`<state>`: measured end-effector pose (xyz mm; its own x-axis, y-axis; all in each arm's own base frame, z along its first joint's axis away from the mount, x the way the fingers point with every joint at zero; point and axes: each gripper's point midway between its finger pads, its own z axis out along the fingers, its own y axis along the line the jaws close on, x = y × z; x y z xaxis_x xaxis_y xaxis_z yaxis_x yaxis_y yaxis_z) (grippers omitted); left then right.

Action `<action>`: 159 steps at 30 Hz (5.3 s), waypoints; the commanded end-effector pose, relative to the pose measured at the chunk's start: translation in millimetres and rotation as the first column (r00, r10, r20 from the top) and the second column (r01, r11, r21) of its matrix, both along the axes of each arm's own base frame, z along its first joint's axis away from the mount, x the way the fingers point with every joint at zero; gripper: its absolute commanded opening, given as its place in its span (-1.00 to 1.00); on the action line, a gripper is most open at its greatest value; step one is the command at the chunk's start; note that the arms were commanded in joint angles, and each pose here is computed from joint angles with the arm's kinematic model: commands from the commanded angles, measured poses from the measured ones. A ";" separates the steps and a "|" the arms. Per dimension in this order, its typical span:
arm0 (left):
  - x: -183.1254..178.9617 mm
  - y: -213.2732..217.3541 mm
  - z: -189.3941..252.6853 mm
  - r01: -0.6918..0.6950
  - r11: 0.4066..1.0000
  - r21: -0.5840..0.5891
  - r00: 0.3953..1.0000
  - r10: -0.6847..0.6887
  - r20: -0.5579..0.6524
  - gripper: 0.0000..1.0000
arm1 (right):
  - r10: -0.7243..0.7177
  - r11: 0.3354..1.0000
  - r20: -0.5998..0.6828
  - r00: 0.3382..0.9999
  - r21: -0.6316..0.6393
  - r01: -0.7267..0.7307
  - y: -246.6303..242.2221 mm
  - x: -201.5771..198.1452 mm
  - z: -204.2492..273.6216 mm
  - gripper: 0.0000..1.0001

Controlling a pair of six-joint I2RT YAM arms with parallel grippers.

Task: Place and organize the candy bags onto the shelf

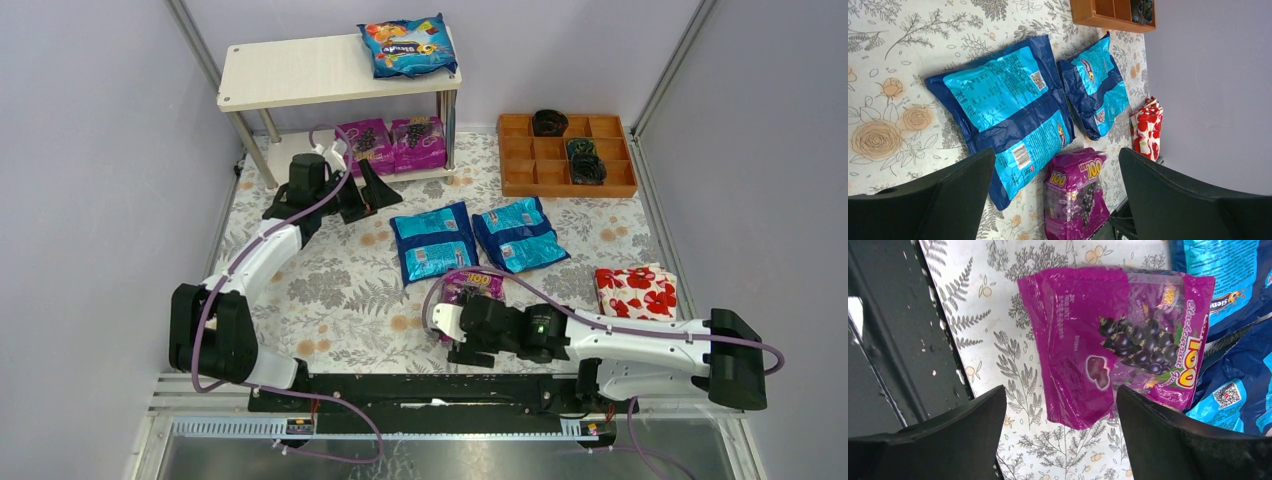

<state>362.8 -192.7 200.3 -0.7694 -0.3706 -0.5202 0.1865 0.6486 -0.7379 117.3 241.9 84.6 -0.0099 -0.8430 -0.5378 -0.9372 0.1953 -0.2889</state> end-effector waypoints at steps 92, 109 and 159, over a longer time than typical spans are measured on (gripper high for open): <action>-161.6 -141.5 -86.5 -0.163 0.895 -0.415 0.946 0.022 -0.324 0.75 | -0.396 0.600 -0.140 0.907 0.709 0.371 91.5 51.2 78.6 -1.00; -170.7 -128.0 -61.9 -0.027 0.958 -0.284 0.986 -0.021 -0.163 0.15 | -0.460 0.648 -0.008 0.888 0.681 0.342 23.9 51.4 119.5 1.00; 79.6 203.0 124.9 -0.435 0.524 -0.732 0.564 0.793 0.231 -0.08 | -0.661 0.491 0.017 0.750 0.765 0.416 -91.9 54.4 159.3 1.00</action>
